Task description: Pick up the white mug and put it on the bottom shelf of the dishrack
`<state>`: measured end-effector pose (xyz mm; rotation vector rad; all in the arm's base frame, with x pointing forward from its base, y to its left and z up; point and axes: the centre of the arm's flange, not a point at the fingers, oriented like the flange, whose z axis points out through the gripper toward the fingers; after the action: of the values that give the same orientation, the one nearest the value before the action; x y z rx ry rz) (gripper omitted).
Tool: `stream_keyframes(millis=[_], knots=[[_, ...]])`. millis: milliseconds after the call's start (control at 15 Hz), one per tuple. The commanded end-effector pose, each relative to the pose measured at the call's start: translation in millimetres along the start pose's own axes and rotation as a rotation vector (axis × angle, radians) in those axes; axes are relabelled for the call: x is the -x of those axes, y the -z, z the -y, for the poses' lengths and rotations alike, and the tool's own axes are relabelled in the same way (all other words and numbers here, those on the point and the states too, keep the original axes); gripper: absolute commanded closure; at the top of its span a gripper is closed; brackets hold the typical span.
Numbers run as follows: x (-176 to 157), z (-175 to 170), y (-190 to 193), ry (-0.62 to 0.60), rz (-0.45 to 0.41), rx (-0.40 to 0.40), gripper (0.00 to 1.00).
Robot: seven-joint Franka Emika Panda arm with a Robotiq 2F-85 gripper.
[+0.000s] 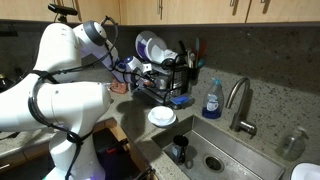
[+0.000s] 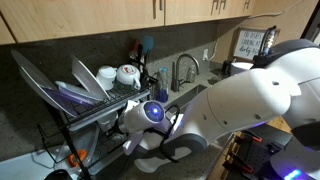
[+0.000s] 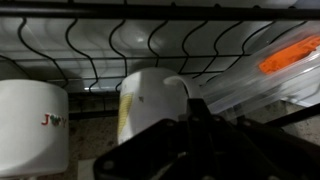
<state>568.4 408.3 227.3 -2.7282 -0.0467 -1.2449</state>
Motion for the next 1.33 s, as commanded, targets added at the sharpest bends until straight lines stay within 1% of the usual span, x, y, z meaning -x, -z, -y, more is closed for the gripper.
stream_keyframes(millis=[0,667,1267], knots=[[-14.0,10.0,-13.0,-0.022,-0.009,0.032,1.0],[-24.6,11.9,-33.7,-0.028,-0.021,0.092,1.0],[-32.0,22.5,-45.2,-0.005,-0.021,0.133,1.0]])
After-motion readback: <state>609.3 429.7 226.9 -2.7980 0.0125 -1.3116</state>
